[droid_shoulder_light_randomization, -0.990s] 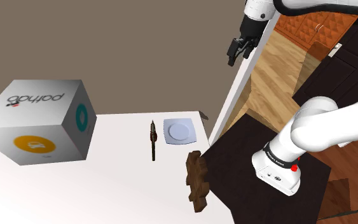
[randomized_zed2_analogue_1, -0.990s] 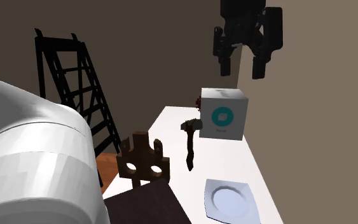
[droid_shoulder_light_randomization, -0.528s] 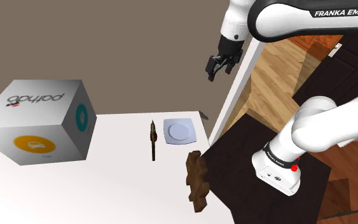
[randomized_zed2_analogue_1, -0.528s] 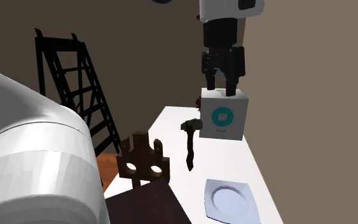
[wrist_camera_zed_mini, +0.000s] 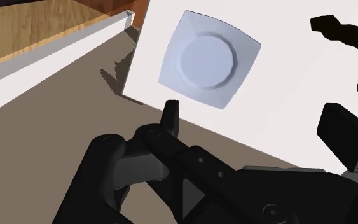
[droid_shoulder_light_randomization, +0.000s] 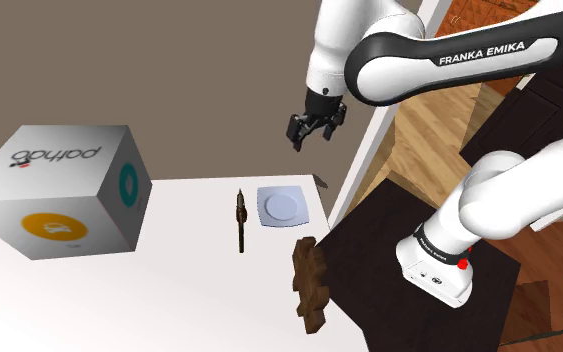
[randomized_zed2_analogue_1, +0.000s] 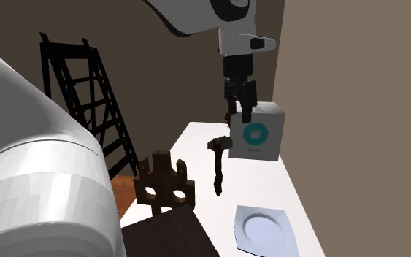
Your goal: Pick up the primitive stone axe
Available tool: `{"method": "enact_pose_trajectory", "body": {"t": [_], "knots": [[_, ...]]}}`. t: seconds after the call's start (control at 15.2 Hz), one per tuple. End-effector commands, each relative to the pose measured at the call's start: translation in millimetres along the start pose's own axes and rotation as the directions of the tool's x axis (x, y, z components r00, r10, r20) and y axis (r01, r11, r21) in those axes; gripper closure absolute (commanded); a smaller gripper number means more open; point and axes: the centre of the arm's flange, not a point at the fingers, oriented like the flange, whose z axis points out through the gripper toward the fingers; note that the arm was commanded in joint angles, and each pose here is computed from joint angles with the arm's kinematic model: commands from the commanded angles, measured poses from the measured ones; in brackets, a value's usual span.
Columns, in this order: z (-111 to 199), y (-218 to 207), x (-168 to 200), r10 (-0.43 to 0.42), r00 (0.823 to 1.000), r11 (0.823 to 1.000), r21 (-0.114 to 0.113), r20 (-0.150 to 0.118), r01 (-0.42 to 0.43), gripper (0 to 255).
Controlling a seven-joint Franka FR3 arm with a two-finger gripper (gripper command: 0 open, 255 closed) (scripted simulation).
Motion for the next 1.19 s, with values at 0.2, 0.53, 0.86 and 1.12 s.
{"method": "enact_pose_trajectory", "body": {"t": [0.2, 0.53, 0.86, 1.12], "knots": [[33.9, -59.8, 1.4, 0.044, 0.999, 0.999, 0.008, -0.002, -0.044, 0], [65.7, -116.3, 8.0, 0.085, 0.996, 0.996, 0.013, -0.003, -0.085, 0], [97.2, -172.8, 17.1, 0.127, 0.992, 0.992, 0.019, -0.004, -0.127, 0], [119.2, -194.1, 20.2, 0.142, 0.990, 0.990, 0.021, -0.004, -0.142, 0]]}}
